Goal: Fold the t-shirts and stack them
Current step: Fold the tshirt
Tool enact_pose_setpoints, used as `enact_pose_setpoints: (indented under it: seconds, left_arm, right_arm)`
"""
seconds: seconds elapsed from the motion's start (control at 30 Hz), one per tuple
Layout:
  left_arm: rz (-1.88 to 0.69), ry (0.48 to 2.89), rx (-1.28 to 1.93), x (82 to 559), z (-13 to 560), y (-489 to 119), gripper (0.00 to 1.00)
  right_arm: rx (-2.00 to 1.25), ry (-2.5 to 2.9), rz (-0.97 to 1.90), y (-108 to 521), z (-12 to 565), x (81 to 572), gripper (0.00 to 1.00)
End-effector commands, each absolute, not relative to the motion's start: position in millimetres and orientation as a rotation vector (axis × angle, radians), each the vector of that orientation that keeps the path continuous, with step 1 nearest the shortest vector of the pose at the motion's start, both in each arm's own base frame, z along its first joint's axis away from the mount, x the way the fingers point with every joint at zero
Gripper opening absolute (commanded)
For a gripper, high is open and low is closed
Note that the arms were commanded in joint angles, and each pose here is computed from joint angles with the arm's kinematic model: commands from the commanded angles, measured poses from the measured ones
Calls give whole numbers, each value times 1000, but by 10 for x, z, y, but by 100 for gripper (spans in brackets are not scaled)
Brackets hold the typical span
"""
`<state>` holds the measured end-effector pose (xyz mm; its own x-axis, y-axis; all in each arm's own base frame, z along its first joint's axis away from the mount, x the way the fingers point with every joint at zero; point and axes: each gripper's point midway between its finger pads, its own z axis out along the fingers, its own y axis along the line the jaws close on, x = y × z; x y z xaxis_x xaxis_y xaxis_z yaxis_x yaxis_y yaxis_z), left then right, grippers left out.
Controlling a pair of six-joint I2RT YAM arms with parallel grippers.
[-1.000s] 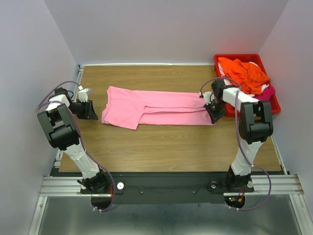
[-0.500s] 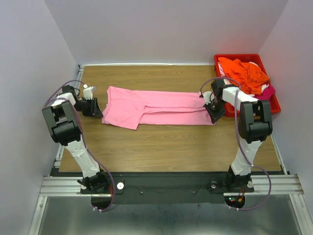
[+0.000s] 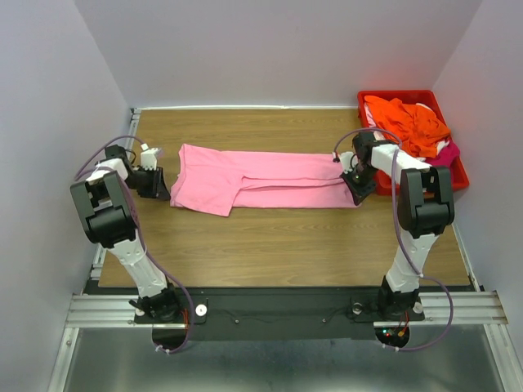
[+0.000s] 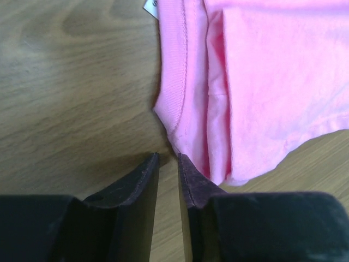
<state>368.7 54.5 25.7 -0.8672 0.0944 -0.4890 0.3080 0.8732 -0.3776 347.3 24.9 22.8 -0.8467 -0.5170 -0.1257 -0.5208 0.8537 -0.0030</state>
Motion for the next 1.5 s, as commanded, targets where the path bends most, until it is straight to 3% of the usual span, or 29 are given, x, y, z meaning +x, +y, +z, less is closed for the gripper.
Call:
enact_pose_setpoints:
  seconds: [0.0,0.6,0.7,0.8,1.1,1.37,1.4,1.43,1.47]
  left_arm:
    - [-599,2639,300,3501,218,546,36]
    - [-636,2644,310,3676,129,379,32]
    - [-613,2662,314,3633,101,392,19]
    - [-563,2680,330,3563,123,441,0]
    - [-470,2736,328,3078,200,548,0]
    - [-440,2742,340,2941,218,629,0]
    - [-460,2737,389,2912,246,603,17]
    - [-458,2698,423,2947,360,607,27]
    - [-475,2659,497,2940,444,569,38]
  right_arm:
    - [-820,2887,-4,152,176,3588,1]
    - [-829,2889,-15,136,172,3585,1]
    - [-827,2889,-18,129,171,3592,1]
    - [-831,2890,-24,119,170,3585,1]
    - [-895,2886,-31,88,191,3420,0]
    - [-919,2895,-27,67,191,3294,3]
    - [-923,2887,-15,88,211,3300,9]
    - [-927,2867,-3,109,285,3324,29]
    - [-925,2849,36,156,329,3339,39]
